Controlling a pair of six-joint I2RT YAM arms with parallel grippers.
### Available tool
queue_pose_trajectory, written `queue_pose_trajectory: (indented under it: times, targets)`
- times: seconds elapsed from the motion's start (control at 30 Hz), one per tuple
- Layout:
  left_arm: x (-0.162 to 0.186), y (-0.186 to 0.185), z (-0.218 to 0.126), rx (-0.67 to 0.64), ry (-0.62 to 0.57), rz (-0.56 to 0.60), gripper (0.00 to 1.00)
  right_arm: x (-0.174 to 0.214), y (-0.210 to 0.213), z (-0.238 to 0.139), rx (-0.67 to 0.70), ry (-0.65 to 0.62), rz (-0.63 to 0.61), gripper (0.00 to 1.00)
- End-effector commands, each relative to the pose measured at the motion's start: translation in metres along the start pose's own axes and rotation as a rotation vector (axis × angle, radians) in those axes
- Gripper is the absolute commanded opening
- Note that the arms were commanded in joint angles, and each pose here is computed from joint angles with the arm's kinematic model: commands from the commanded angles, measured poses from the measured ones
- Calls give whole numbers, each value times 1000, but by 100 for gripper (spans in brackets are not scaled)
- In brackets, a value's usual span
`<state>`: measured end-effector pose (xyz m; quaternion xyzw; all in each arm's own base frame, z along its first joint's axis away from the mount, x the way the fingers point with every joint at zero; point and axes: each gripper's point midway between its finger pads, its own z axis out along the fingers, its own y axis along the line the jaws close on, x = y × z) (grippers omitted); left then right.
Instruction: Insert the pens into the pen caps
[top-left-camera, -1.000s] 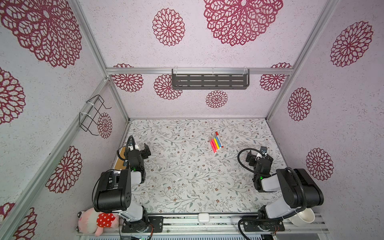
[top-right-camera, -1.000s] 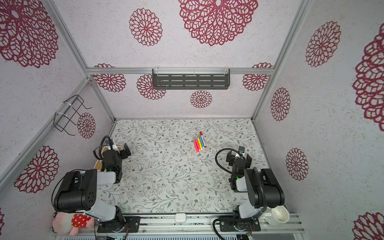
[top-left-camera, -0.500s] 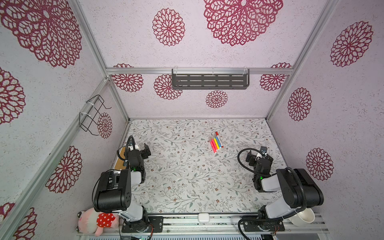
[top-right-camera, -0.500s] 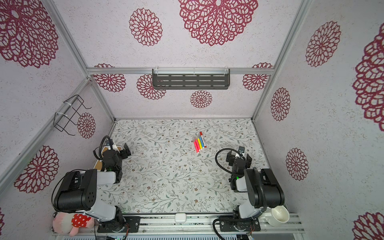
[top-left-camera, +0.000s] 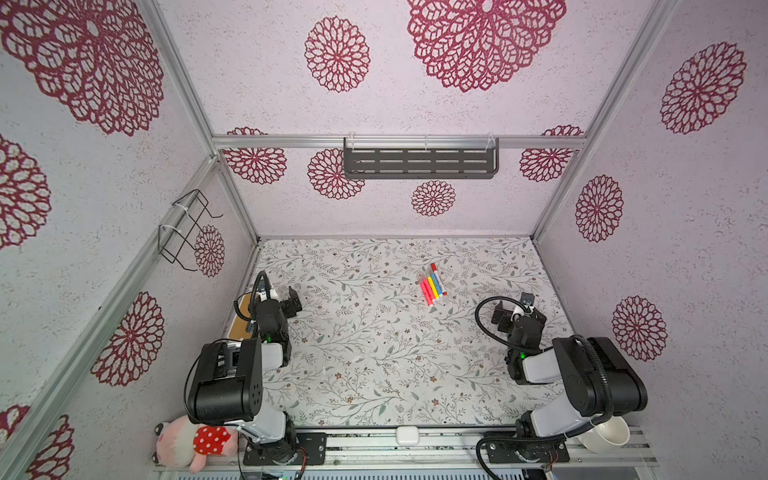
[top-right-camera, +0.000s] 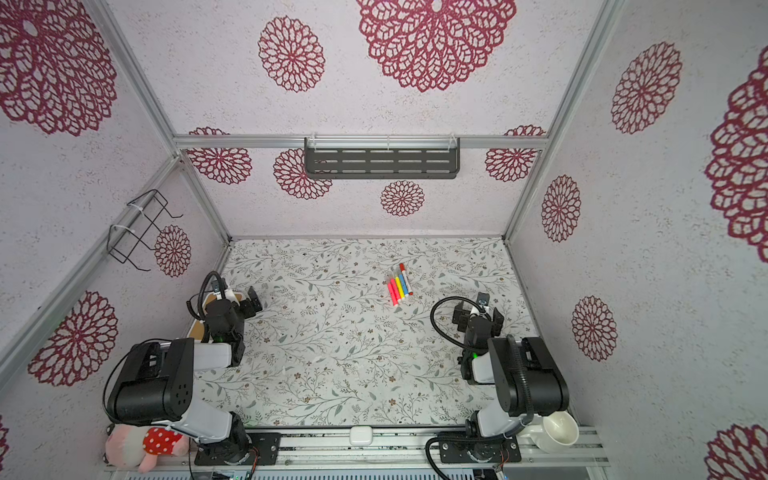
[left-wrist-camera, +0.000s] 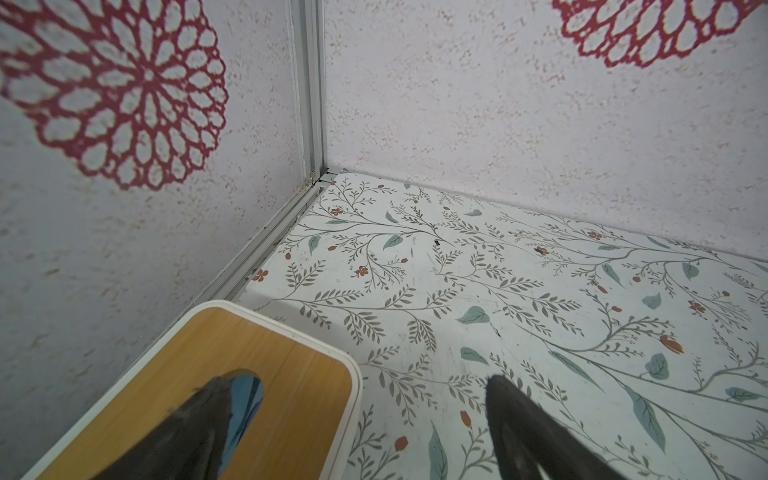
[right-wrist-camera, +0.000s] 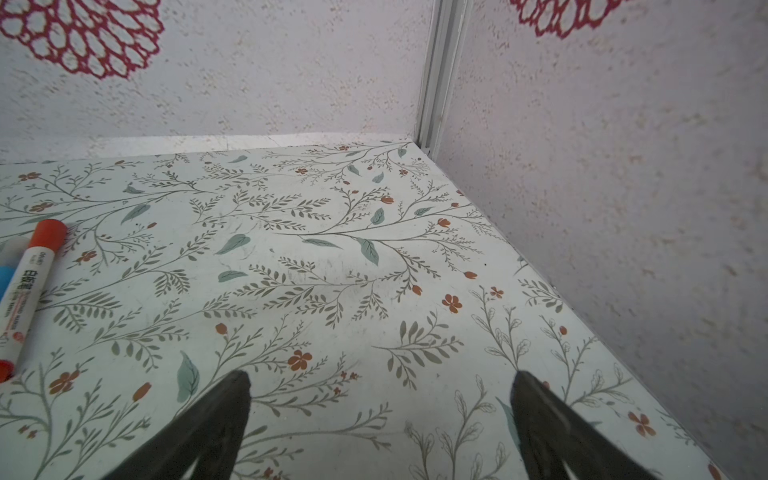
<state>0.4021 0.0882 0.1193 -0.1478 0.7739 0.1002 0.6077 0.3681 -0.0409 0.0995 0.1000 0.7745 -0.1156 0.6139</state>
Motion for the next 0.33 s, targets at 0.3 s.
queue_pose_trajectory:
  times: [0.3]
  targets:
    - [0, -4, -2, 23, 3, 6, 97, -17, 3, -1, -17, -52, 31, 99]
